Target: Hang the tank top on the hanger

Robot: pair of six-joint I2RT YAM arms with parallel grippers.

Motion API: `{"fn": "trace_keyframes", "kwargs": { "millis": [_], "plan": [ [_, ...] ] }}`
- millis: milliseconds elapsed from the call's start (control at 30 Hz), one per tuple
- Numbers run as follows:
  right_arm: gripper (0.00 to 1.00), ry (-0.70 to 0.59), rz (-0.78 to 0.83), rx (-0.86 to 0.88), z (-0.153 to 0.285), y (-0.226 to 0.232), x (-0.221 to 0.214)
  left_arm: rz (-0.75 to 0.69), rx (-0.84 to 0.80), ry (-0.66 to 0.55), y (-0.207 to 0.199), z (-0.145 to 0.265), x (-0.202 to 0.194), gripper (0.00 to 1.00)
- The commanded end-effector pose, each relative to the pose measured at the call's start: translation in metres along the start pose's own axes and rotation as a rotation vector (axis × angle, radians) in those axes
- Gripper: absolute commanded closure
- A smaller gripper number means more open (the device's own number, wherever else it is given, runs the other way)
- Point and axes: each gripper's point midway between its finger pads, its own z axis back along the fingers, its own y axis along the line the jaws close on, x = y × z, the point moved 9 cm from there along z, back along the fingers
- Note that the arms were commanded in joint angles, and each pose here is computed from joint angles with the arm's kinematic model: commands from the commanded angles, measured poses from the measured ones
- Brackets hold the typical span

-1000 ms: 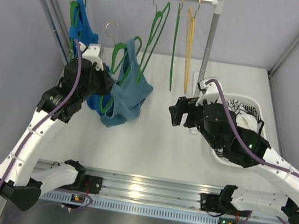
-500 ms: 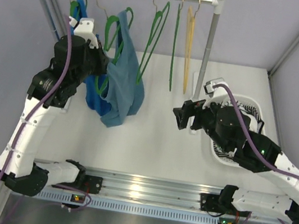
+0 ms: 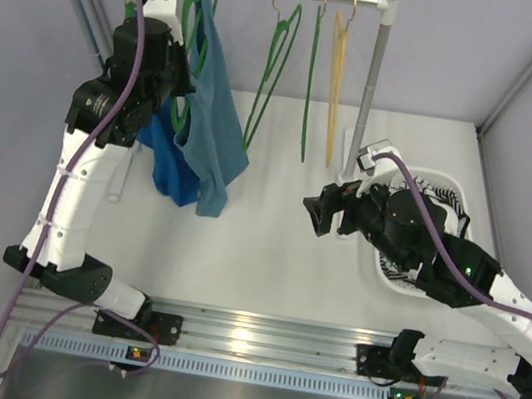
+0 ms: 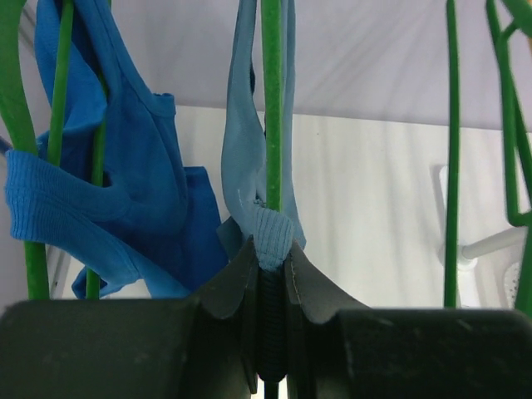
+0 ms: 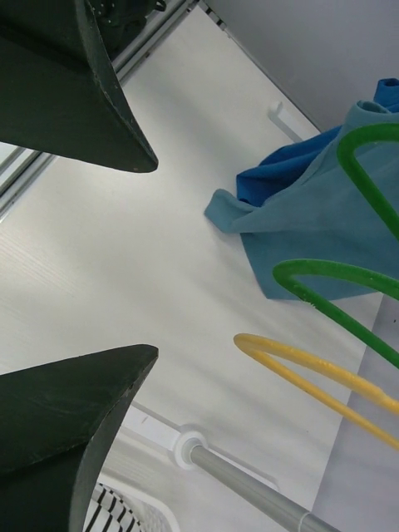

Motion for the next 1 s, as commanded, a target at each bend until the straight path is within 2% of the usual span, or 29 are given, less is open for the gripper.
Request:
{"fn": "trace_keyframes", "kwargs": {
  "millis": [0,200,333,667,700,800,900,933,967],
  "plan": [
    [0.16,-0.05,-0.01,0.029,0.008,0.0,0.014,-0.005,0.061,-0.06,0.009,0.001,0.017,1.0],
    [0.16,-0.046,-0.012,0.03,0.007,0.0,0.013,-0.006,0.109,-0.019,0.025,-0.016,0.011,1.0],
    [0.16,-0.046,-0.015,0.03,0.007,0.0,0.011,-0.007,0.089,0.012,0.037,-0.023,0.009,1.0],
    [0.15,-0.038,-0.032,0.033,0.003,0.001,0.001,-0.022,0.011,0.108,0.034,-0.022,-0.012,0.99],
    [0.15,-0.039,-0.036,0.032,0.004,0.001,0.001,-0.018,0.006,0.106,0.034,-0.019,-0.012,0.92],
    [0.15,-0.045,-0.04,0.035,0.004,0.001,0.001,-0.016,-0.012,0.1,0.034,-0.011,-0.012,0.84],
    [0.15,-0.042,-0.042,0.033,0.003,0.001,-0.001,-0.01,-0.03,0.079,0.034,0.0,-0.008,0.7],
    [0.15,-0.039,-0.04,0.034,0.002,0.001,-0.002,-0.009,-0.034,0.073,0.034,0.003,-0.007,0.63],
    [0.15,-0.038,-0.044,0.033,0.002,0.002,-0.003,-0.009,-0.044,0.064,0.034,0.008,-0.006,0.6]
  ]
}}
